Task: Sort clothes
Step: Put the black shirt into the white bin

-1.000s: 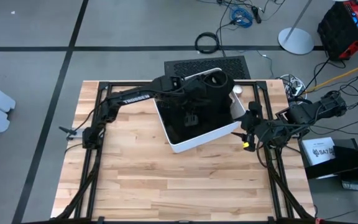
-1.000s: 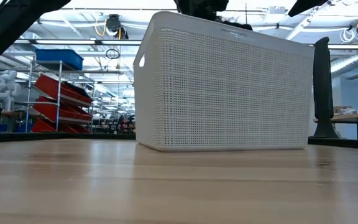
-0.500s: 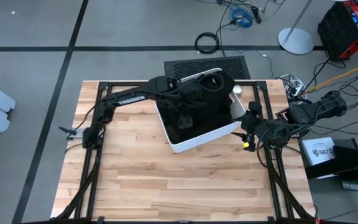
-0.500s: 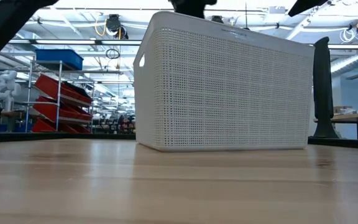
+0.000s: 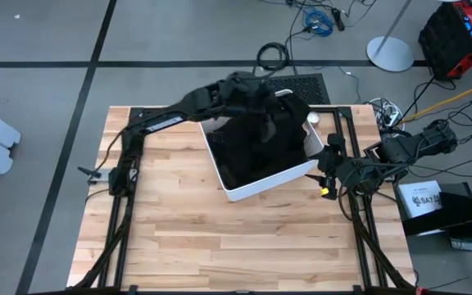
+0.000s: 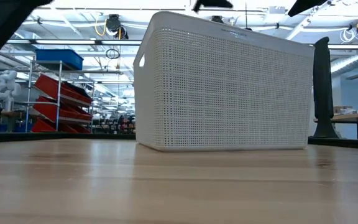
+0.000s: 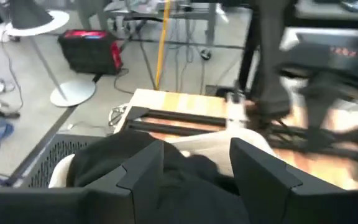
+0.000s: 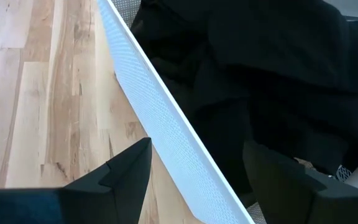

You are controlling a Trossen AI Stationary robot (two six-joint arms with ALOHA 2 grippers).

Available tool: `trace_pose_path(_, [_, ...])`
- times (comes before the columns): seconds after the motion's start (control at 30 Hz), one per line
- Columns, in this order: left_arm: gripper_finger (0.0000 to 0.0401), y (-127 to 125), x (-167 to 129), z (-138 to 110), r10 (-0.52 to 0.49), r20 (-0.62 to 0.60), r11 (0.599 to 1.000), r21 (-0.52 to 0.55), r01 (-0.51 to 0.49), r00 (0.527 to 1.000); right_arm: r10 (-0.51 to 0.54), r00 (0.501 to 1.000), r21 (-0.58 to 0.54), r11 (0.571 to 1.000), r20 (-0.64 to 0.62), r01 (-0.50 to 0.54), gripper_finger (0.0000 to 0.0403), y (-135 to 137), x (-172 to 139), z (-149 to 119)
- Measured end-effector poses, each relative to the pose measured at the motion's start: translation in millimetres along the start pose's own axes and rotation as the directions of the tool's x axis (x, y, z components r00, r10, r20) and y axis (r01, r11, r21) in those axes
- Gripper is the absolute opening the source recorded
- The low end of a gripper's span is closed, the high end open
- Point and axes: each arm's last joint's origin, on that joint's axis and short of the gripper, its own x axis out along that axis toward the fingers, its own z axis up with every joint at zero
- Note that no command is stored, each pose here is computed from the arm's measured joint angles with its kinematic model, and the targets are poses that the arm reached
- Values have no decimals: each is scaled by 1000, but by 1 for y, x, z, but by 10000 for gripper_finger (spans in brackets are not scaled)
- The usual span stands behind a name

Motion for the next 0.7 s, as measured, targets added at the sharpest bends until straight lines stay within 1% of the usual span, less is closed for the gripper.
trace_pose_path(0.07, [194, 11, 21, -9, 19, 1, 999, -32, -19, 1000, 0, 1000, 0, 1000, 0, 0, 242, 0, 0, 0])
trace_pose_path(0.17, [194, 26, 52, -31, 53, -57, 997, -47, -56, 997, 0, 1000, 0, 1000, 0, 0, 242, 0, 0, 0])
trace_pose_path(0.23, [194, 34, 71, -43, 77, -71, 995, -58, -81, 994, 0, 1000, 0, 1000, 0, 0, 242, 0, 0, 0])
trace_pose_path(0.3, [194, 40, 87, -56, 86, -99, 992, -81, -94, 991, 1, 1000, 0, 1000, -1, -1, 242, 0, 0, 0])
trace_pose_path(0.37, [194, 40, 98, -68, 82, -138, 992, -83, -94, 987, 2, 1000, -1, 1000, -2, -2, 242, 0, 0, 0])
trace_pose_path(0.43, [194, 37, 104, -78, 71, -198, 993, -74, -87, 978, 2, 1000, -2, 1000, -4, -2, 242, 0, 0, 0])
trace_pose_path(0.57, [194, 31, 101, -89, 50, -324, 997, -35, -65, 945, 1, 1000, -4, 1000, -8, -1, 242, 0, 0, -1])
trace_pose_path(0.7, [194, 24, 95, -103, 25, -471, 998, -33, -46, 882, 1, 1000, -4, 1000, -7, -1, 242, 0, 0, -1])
